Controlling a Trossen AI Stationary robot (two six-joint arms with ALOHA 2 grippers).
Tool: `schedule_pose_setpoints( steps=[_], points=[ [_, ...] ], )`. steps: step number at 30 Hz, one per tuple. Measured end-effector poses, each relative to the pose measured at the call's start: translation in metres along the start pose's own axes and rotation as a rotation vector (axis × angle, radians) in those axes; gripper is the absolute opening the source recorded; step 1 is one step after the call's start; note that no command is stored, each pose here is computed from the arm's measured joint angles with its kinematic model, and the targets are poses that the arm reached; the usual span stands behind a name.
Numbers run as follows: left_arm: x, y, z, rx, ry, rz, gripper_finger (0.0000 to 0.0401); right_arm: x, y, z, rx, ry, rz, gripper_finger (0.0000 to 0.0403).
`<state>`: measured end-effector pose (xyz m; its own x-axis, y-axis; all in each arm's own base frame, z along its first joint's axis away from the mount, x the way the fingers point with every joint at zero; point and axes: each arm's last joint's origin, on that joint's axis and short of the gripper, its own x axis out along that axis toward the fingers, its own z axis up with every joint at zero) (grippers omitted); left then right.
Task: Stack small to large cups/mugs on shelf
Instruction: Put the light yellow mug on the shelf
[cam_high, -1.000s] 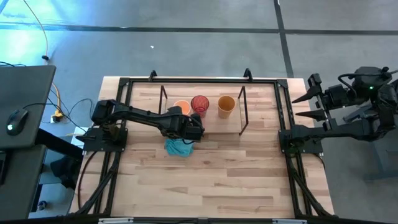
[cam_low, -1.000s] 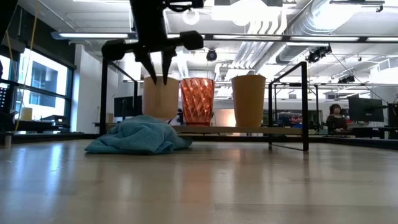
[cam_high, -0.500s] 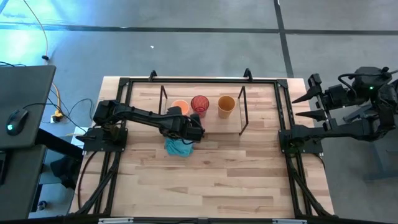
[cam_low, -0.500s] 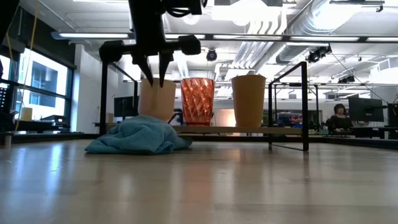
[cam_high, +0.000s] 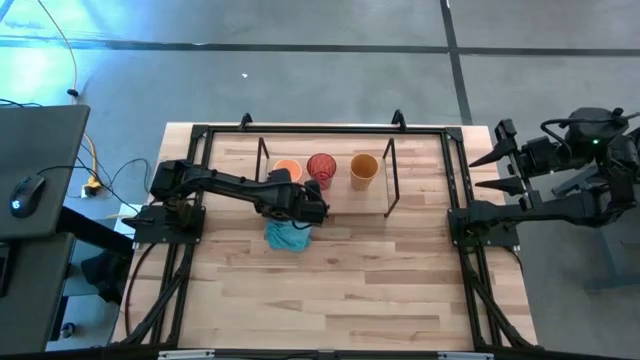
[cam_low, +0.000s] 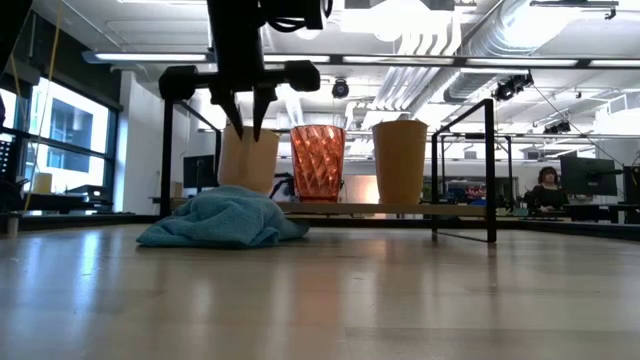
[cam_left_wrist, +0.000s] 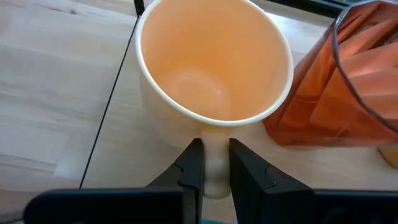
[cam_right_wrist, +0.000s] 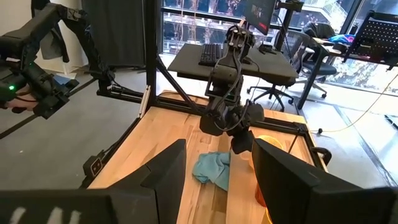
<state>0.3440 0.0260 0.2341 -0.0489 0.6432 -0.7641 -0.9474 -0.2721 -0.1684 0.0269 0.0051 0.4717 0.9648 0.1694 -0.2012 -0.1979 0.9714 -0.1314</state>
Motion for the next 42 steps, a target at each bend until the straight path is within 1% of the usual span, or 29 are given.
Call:
schedule_pose_setpoints(
  steps=[10,24,36,37,42],
  points=[
    [0.005,-0.001,-0.005,0.003,0.004,0.023,0.0038,0.000,0.000,0.000,-0.008,0.000,0.000,0.0177],
    [0.010,-0.002,0.002,-0.009,0.006,0.039,0.0038,0.000,0.000,-0.001,-0.006,0.004,0.000,0.0177],
    [0.010,-0.002,0.001,-0.004,0.008,0.038,0.0038,0.000,0.000,-0.001,-0.006,0.004,0.001,0.0177],
    [0.010,-0.002,0.001,-0.003,0.008,0.038,0.0043,0.000,0.000,-0.001,-0.006,0.004,0.001,0.0177],
    [0.010,-0.002,0.001,-0.004,0.011,0.039,0.0096,0.000,0.000,-0.001,-0.006,0.004,0.001,0.0177]
  ],
)
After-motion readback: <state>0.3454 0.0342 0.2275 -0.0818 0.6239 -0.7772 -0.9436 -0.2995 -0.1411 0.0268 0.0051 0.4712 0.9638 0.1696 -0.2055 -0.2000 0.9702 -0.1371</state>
